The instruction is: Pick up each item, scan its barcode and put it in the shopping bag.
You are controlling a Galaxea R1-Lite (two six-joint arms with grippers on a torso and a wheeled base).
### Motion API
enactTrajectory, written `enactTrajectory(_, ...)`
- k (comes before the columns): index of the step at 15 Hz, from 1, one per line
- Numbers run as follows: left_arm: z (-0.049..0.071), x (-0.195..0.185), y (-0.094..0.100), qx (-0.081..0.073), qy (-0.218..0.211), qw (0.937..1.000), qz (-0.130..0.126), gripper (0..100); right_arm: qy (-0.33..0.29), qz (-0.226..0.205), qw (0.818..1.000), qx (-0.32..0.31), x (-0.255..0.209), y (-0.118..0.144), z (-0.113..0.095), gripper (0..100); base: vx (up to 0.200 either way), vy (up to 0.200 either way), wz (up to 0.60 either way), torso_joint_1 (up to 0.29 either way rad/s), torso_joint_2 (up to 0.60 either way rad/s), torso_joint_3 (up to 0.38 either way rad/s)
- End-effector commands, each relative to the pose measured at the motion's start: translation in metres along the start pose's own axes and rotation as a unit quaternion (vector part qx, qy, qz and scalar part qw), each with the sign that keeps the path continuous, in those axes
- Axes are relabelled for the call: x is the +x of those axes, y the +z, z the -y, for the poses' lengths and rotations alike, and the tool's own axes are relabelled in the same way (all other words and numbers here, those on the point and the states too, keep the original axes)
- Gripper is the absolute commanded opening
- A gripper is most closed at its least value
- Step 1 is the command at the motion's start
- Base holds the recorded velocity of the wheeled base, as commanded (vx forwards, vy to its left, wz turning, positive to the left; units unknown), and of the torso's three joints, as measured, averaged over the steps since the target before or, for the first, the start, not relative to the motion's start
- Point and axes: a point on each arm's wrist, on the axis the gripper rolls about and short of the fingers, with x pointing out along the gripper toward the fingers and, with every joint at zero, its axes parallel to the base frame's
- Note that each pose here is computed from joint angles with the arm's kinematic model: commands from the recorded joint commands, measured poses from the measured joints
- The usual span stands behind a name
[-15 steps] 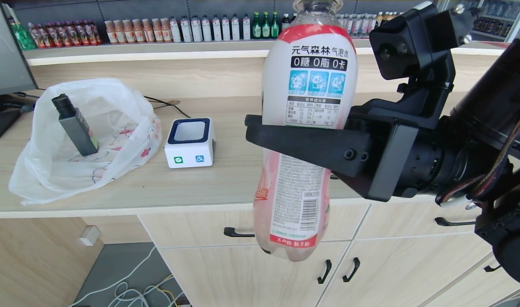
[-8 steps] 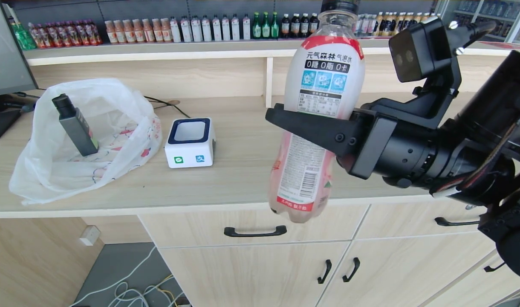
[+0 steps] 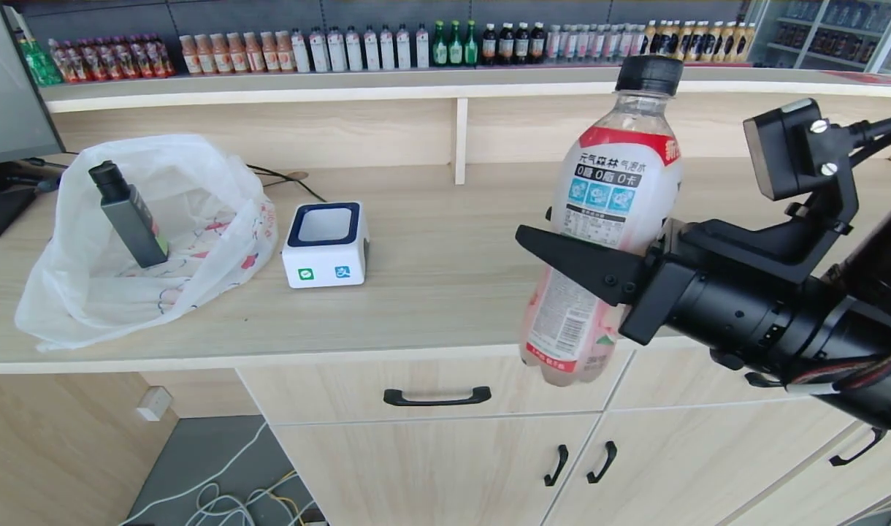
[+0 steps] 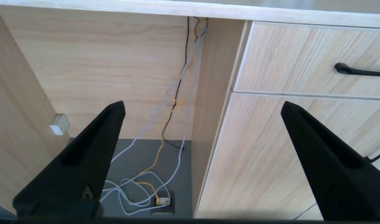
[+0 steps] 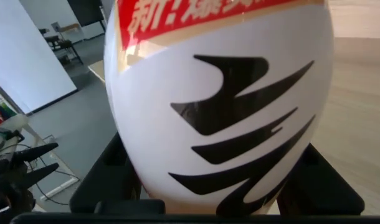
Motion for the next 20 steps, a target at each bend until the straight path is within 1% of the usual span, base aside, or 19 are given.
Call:
enactTrajectory(1,0.000,0.000,0.000,-0.001,0.000,1.0000,0.000,100,-0.037,0.017,0.999,-0.017,-0.014,0.007,-0.003,0,0.000,0.000,0.00,0.000,0.00,0.000)
enactTrajectory(2,0.000,0.000,0.000,-0.001,0.000,1.0000,0.000,100,-0.059,0.024,0.998,-0.028,-0.015,0.009,-0.003,0,0.000,0.000,0.00,0.000,0.00,0.000)
enactTrajectory(3,0.000,0.000,0.000,-0.001,0.000,1.0000,0.000,100,-0.094,0.038,0.994,-0.035,-0.019,0.012,-0.003,0,0.000,0.000,0.00,0.000,0.00,0.000)
enactTrajectory(4,0.000,0.000,0.000,-0.001,0.000,1.0000,0.000,100,-0.110,0.044,0.992,-0.037,-0.022,0.013,-0.003,0,0.000,0.000,0.00,0.000,0.00,0.000)
enactTrajectory(5,0.000,0.000,0.000,-0.001,0.000,1.0000,0.000,100,-0.145,0.052,0.987,-0.049,-0.024,0.013,-0.002,0,0.000,0.000,0.00,0.000,0.00,0.000)
enactTrajectory(6,0.000,0.000,0.000,-0.001,0.000,1.0000,0.000,100,-0.167,0.057,0.983,-0.053,-0.024,0.014,-0.001,0,0.000,0.000,0.00,0.000,0.00,0.000)
enactTrajectory(7,0.000,0.000,0.000,-0.001,-0.001,1.0000,0.000,100,-0.210,0.069,0.973,-0.066,-0.025,0.016,0.000,0,0.000,0.000,0.00,0.000,0.00,0.000)
enactTrajectory(9,0.000,0.000,0.000,-0.001,0.000,1.0000,0.000,100,-0.224,0.084,0.964,-0.116,-0.025,0.022,0.000,0,0.000,0.000,0.00,0.000,0.00,0.000)
enactTrajectory(10,0.000,0.000,0.000,-0.001,0.000,1.0000,0.000,100,-0.226,0.090,0.962,-0.126,-0.025,0.024,0.000,0,0.000,0.000,0.00,0.000,0.00,0.000)
enactTrajectory(11,0.000,0.000,0.000,0.002,0.000,1.0000,0.000,100,-0.251,0.095,0.955,-0.127,-0.025,0.024,0.004,0,0.000,0.000,0.00,0.000,0.00,0.000)
enactTrajectory(12,0.000,0.000,0.000,0.003,-0.001,1.0000,0.000,100,-0.263,0.091,0.952,-0.126,-0.027,0.022,0.006,0,0.000,0.000,0.00,0.000,0.00,0.000)
enactTrajectory(13,0.000,0.000,0.000,0.002,-0.001,1.0000,0.000,100,-0.276,0.092,0.948,-0.127,-0.028,0.022,0.009,0,0.000,0.000,0.00,0.000,0.00,0.000)
enactTrajectory(14,0.000,0.000,0.000,0.001,0.000,1.0000,0.000,100,-0.303,0.089,0.940,-0.132,-0.033,0.021,0.020,0,0.000,0.000,0.00,0.000,0.00,0.000)
enactTrajectory(15,0.000,0.000,0.000,0.000,0.000,1.0000,0.000,100,-0.314,0.086,0.936,-0.135,-0.035,0.016,0.027,0,0.000,0.000,0.00,0.000,0.00,0.000)
enactTrajectory(20,0.000,0.000,0.000,-0.001,0.000,1.0000,0.000,100,-0.314,0.086,0.935,-0.142,-0.027,0.012,0.031,0,0.000,0.000,0.00,0.000,0.00,0.000)
